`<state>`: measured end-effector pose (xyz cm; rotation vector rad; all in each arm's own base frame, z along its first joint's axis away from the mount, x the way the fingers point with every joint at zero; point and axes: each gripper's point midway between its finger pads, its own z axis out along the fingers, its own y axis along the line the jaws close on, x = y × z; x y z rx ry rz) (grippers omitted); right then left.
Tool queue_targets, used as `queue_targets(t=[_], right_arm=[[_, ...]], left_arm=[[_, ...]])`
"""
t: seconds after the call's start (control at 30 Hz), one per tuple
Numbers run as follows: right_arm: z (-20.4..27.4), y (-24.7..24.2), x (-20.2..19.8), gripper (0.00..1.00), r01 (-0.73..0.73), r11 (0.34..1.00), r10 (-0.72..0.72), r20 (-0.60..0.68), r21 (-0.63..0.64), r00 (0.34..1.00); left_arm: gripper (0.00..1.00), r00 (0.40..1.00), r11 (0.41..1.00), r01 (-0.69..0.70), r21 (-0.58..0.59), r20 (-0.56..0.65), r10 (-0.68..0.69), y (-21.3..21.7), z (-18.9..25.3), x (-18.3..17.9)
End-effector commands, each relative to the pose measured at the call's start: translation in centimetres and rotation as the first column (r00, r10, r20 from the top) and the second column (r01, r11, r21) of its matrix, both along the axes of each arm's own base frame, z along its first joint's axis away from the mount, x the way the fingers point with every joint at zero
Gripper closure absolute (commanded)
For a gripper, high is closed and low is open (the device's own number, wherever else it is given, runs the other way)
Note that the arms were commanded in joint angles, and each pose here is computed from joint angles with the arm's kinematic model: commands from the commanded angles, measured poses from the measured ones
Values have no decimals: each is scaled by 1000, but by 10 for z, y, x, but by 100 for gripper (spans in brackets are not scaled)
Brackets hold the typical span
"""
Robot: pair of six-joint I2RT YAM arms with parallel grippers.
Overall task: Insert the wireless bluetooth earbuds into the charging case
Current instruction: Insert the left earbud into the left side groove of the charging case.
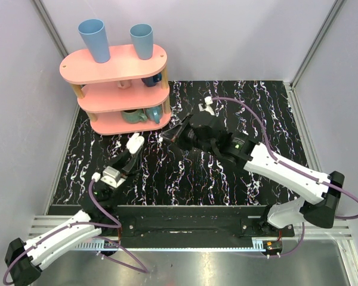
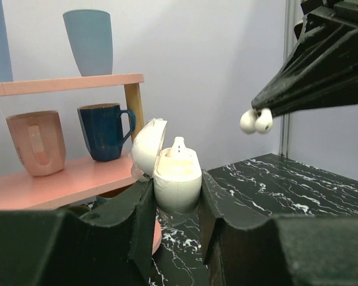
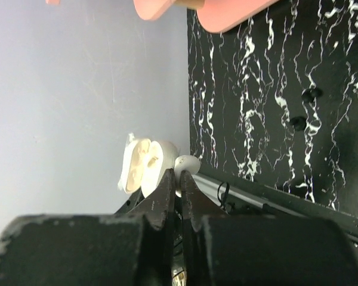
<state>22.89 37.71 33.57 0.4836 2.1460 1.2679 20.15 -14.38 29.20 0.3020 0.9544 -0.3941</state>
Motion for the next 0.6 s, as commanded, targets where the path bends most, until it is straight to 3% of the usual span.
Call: queue_targets(t=[0.0,0.57], right_arm=[[17,16,-15,100,-3,1000,4,-12,17,1000],[32,57,-45,100,-11,999,11,20,-34,1000]], left_arm=[[100,996,999,-7,-43,93,11,6,14,-7],[100,996,999,-19,-32,84,21,6,8,-4]])
